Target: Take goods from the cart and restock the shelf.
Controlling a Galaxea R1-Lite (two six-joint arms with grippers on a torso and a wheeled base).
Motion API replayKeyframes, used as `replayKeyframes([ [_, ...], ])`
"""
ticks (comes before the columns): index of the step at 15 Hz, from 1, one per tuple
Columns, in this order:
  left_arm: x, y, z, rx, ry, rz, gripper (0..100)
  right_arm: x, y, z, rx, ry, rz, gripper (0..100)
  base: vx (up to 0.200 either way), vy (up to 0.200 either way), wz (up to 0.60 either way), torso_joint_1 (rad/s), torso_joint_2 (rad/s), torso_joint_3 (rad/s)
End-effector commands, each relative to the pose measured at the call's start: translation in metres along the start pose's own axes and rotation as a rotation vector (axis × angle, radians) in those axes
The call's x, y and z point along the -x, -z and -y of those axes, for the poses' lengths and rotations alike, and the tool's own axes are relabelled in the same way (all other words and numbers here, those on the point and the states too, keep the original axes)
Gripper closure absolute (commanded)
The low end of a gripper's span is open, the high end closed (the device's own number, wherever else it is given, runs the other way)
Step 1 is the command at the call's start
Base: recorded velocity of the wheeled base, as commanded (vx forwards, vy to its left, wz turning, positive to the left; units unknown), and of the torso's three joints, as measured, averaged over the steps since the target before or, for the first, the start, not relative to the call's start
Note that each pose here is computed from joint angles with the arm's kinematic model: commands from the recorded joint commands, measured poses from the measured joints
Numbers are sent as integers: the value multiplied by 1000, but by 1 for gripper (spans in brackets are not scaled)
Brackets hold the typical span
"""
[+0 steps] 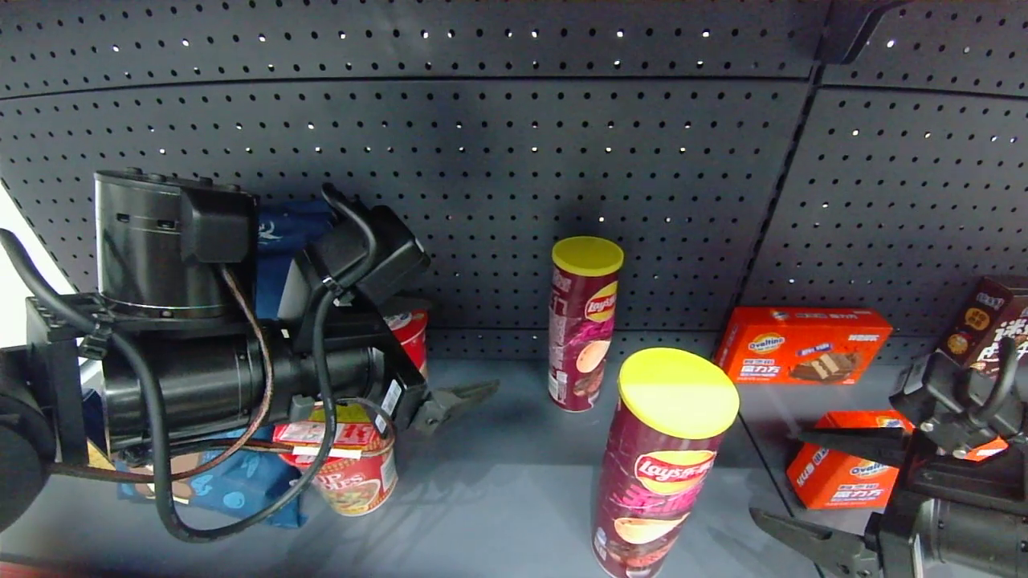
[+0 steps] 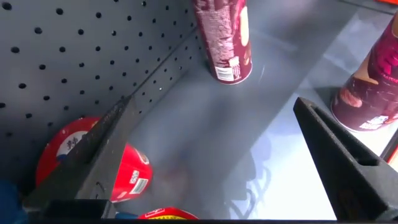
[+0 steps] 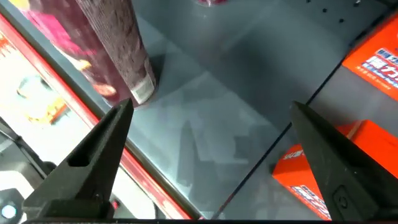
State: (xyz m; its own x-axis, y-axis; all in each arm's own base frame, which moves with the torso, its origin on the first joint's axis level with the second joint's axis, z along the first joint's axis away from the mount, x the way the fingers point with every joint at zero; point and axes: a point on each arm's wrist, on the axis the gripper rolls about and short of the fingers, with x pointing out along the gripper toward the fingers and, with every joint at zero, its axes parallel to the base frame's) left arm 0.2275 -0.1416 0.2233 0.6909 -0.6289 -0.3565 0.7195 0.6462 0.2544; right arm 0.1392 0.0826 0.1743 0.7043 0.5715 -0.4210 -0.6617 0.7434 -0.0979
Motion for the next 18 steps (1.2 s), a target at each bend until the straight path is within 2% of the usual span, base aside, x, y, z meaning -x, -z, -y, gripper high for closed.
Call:
replayKeyframes([
  [1, -1, 1, 0, 3, 3, -4, 0, -10, 4, -1, 13, -18, -44, 0, 0, 0, 0, 0, 0, 0],
  [8, -1, 2, -4, 10, -10, -4, 0, -34, -11, -1, 40, -48, -57, 0, 0, 0, 0, 0, 0, 0],
  [11, 0, 4, -9, 14, -27, -9, 0, -39, -12, -5, 47, -67, -66, 0, 0, 0, 0, 0, 0, 0],
  [15, -1, 4, -9, 14, -25, -12, 0, -45, -14, -6, 51, -79, -73, 0, 0, 0, 0, 0, 0, 0],
  [18, -5, 4, -11, 13, -31, 3, 0, -52, -19, -9, 60, -96, -68, 0, 0, 0, 0, 0, 0, 0],
])
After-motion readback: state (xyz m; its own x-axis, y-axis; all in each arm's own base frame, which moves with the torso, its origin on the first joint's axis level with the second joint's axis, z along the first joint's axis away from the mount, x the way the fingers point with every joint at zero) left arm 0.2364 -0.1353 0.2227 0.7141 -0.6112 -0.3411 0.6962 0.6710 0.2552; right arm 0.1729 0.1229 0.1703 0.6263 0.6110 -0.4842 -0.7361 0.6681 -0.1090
